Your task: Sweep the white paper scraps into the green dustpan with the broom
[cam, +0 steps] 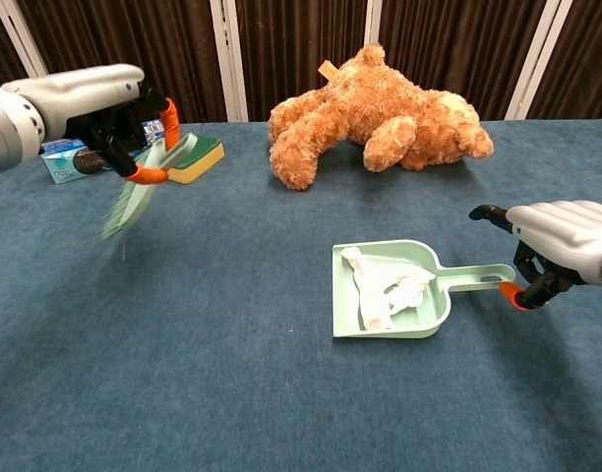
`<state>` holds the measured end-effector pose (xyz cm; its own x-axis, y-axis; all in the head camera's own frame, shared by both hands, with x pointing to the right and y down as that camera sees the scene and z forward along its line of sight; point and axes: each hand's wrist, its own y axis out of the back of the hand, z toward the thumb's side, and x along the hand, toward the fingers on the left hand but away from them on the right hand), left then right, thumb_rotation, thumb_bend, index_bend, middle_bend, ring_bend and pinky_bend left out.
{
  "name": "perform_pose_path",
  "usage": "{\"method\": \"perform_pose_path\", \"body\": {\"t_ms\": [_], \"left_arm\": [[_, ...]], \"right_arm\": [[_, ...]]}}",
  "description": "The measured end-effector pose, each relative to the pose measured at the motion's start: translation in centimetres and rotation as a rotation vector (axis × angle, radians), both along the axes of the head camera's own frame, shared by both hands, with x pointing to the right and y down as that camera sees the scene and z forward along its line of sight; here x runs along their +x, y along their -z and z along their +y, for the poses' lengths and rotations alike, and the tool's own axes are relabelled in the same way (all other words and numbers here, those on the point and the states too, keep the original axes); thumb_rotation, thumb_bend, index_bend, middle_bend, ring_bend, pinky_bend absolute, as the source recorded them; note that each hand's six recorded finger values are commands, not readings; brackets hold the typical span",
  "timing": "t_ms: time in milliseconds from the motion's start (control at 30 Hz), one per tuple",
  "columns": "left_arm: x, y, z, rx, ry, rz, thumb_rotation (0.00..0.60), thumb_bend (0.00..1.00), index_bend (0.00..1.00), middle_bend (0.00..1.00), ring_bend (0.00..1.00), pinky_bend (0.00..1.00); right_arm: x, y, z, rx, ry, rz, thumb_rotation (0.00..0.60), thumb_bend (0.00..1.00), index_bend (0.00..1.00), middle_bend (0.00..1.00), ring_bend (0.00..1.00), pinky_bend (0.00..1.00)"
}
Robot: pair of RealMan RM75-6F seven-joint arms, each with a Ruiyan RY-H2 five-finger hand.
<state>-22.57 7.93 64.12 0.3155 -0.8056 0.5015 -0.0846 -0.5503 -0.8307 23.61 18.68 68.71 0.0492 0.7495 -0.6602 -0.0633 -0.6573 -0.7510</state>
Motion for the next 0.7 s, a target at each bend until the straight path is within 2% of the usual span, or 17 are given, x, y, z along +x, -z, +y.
{"method": "perform_pose_path", "body": {"t_ms": [33,100,167,300,433,533,633,700], "left_arm": [[-0.2,-0.2,0.1,-0.007,-0.013,-0.026,0.6,0.51,0.68,1.0,0.99,1.0],[-0.7,-0.6,0.4,-0.025,-0.039,-0.086,0.6,0.33,0.43,1.0,0.97,1.0],[-1.1,-1.0,0.7,-0.049,-0.057,-0.135,0.6,0.2,0.24,1.0,0.95,1.0],[-1.6,-1.4,1.2,-0.09,-0.066,-0.194,0.6,0.05,0.05,0.99,0.93,1.0],[-1.9,-1.0,1.0,-0.091,-0.047,-0.206,0.6,0.0,0.0,0.91,0.87,0.98],[-2.1,-0.6,0.6,-0.085,-0.02,-0.185,0.6,0.0,0.0,0.8,0.79,0.89],[-2.5,0.0,0.3,-0.079,0.018,-0.144,0.6,0.0,0.0,0.56,0.6,0.69],[-2.8,0.6,0.1,-0.072,0.041,-0.11,0.6,0.0,0.0,0.37,0.41,0.5]], "right_arm": [[0.0,0.1,0.0,0.001,-0.001,0.0,0.6,0.46,0.0,0.82,0.79,0.8],[0.0,0.2,0.0,0.001,-0.001,-0.001,0.6,0.46,0.0,0.82,0.79,0.8],[-0.1,0.3,0.0,0.003,0.0,-0.001,0.6,0.46,0.0,0.82,0.79,0.8],[-0.1,0.7,-0.1,0.006,0.0,-0.003,0.6,0.46,0.0,0.82,0.79,0.8],[0.1,1.1,-0.3,0.015,-0.006,-0.004,0.6,0.46,0.0,0.82,0.78,0.8],[0.3,1.4,-0.5,0.02,-0.008,-0.005,0.6,0.46,0.0,0.8,0.75,0.79],[0.7,1.8,-0.8,0.035,-0.008,-0.007,0.6,0.46,0.0,0.7,0.64,0.68],[1.0,2.2,-1.0,0.049,-0.006,-0.011,0.6,0.46,0.0,0.53,0.46,0.51]]}}
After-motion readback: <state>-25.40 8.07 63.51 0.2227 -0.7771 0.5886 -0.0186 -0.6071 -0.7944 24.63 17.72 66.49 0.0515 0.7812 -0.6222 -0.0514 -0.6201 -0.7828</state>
